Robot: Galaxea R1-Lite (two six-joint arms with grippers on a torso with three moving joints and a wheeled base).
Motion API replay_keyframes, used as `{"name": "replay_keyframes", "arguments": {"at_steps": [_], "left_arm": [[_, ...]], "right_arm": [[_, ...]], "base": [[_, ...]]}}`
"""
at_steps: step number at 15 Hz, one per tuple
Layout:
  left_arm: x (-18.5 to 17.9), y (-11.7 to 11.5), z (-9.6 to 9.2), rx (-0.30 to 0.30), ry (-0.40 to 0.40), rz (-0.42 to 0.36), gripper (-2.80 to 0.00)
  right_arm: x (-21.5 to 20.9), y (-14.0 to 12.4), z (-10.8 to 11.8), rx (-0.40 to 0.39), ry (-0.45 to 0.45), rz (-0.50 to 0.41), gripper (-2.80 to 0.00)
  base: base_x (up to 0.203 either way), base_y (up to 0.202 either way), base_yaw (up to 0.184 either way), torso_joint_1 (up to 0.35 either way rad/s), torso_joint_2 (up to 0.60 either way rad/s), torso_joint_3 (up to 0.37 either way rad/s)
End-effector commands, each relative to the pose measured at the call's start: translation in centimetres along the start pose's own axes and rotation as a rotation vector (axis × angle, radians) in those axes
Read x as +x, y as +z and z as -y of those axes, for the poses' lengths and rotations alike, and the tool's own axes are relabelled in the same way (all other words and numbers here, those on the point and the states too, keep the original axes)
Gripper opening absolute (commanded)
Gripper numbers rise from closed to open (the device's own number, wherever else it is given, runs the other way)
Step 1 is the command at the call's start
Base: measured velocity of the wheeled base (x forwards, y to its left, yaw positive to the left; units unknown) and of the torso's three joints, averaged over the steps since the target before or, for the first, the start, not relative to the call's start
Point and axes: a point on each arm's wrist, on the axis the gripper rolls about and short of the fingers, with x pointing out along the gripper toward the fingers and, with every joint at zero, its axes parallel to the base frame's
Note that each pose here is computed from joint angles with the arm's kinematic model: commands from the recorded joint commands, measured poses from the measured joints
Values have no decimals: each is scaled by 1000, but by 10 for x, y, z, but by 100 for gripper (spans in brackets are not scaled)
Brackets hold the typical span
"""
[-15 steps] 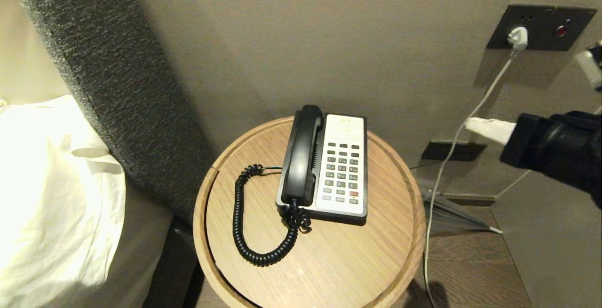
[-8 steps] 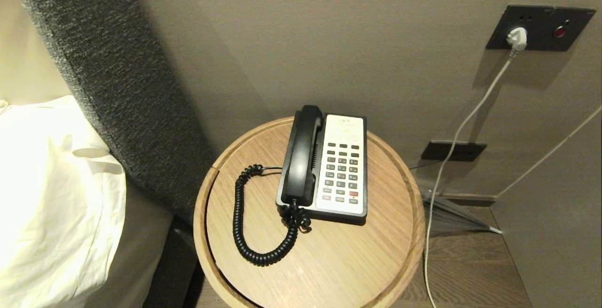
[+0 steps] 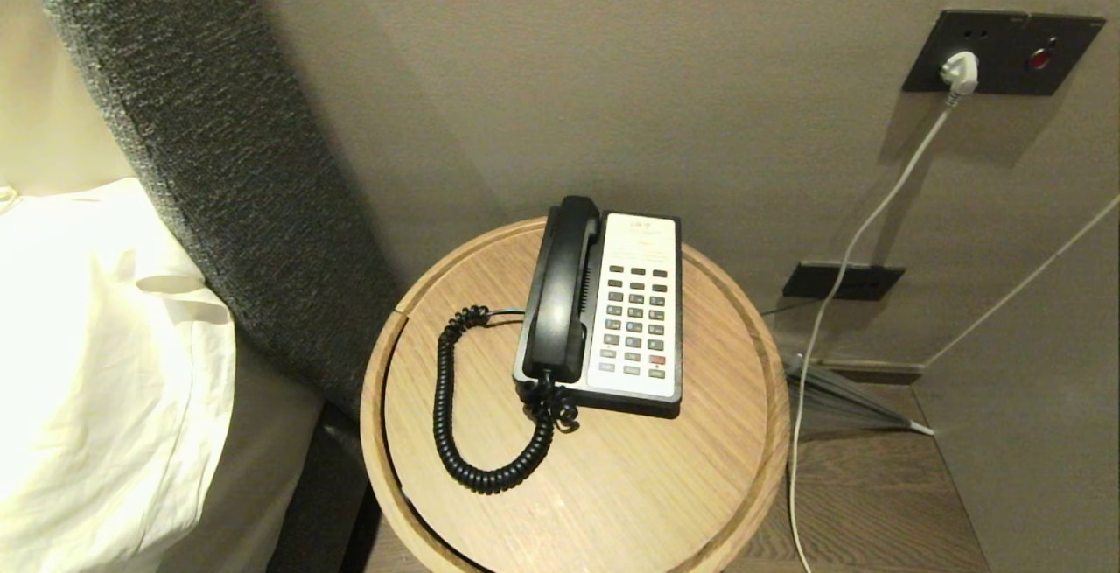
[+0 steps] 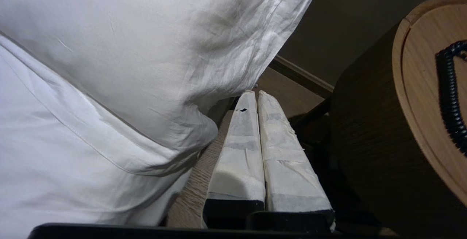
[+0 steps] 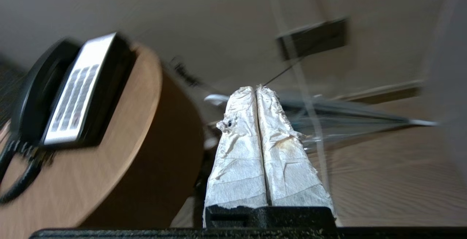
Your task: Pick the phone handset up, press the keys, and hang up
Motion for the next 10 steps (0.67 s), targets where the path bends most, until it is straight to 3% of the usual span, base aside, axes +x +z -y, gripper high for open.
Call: {"name": "replay_keyframes", "arguments": {"at_steps": [1, 3, 6, 10], "left_arm": [[-1, -12, -5, 32, -8, 20, -280], [1, -23, -8, 95, -19, 37, -280], [3, -38, -13, 107, -23, 48, -280], [7, -42, -13, 109, -39, 50, -280]], "right_arm": [[-1, -15, 5, 17, 16, 23, -280], [-1, -11, 4, 51, -13, 61, -280], [-3, -10, 5, 37, -137, 118, -280], [-29, -34, 10, -45, -52, 114, -280]], "base": [[0, 0, 0, 0, 0, 0], [0, 0, 0, 0, 0, 0], [0, 0, 0, 0, 0, 0], [0, 0, 0, 0, 0, 0]]}}
